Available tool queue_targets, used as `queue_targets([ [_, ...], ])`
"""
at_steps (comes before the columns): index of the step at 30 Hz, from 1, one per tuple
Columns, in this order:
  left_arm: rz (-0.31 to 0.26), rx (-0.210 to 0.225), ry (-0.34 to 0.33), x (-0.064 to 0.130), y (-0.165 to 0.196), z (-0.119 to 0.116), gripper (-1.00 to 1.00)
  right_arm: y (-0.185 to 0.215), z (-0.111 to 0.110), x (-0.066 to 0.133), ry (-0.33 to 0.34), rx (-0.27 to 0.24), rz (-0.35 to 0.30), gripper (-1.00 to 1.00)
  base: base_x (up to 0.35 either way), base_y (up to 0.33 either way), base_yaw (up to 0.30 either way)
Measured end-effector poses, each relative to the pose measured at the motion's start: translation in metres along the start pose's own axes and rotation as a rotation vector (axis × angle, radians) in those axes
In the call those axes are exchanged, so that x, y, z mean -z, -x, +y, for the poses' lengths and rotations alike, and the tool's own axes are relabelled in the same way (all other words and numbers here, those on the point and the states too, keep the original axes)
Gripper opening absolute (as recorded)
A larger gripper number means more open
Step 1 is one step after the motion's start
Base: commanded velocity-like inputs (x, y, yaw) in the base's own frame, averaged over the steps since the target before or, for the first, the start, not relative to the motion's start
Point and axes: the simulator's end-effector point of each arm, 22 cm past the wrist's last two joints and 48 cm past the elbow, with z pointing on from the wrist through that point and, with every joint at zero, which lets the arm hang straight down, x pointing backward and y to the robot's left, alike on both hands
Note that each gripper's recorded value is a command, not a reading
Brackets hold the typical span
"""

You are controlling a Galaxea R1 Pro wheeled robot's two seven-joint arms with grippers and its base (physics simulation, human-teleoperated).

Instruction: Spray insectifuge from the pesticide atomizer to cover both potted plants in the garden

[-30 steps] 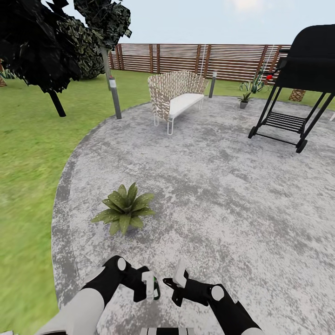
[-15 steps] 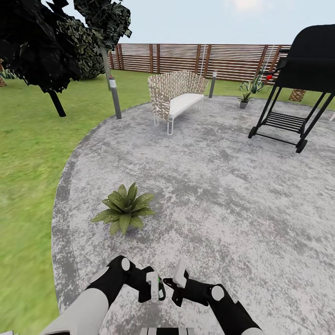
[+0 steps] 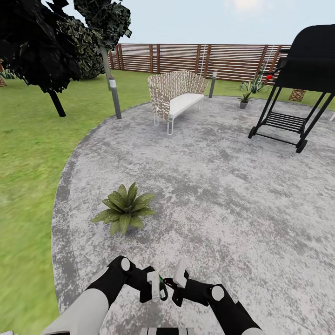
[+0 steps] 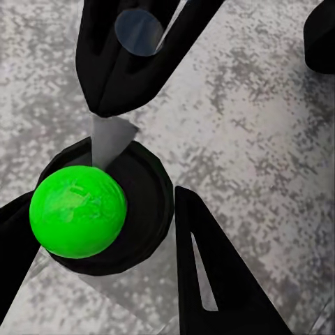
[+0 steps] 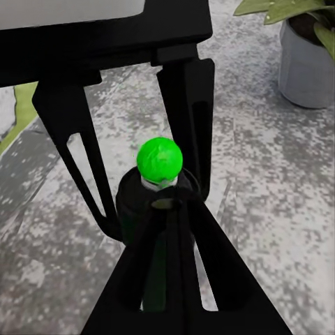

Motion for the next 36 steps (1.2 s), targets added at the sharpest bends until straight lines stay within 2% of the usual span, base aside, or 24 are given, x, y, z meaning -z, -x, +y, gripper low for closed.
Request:
queue_targets([
  [11,-0.003,0.016,-0.024,-0.006,-0.002,-0.010,-1.00,0.000,0.000,0.000,0.000,0.000,0.000,-1.00,0.000,0.000,0.000],
  [16,-0.044,0.039,-0.014,-0.006,0.007,-0.007,-1.00,0.000,0.000,0.000,-0.001,0.000,0.000,-1.00,0.000,0.000,0.000],
  [36,-0.049,0.043,-0.015,-0.006,0.008,-0.008,-1.00,0.000,0.000,0.000,-0.001,0.000,0.000,-1.00,0.000,0.000,0.000],
])
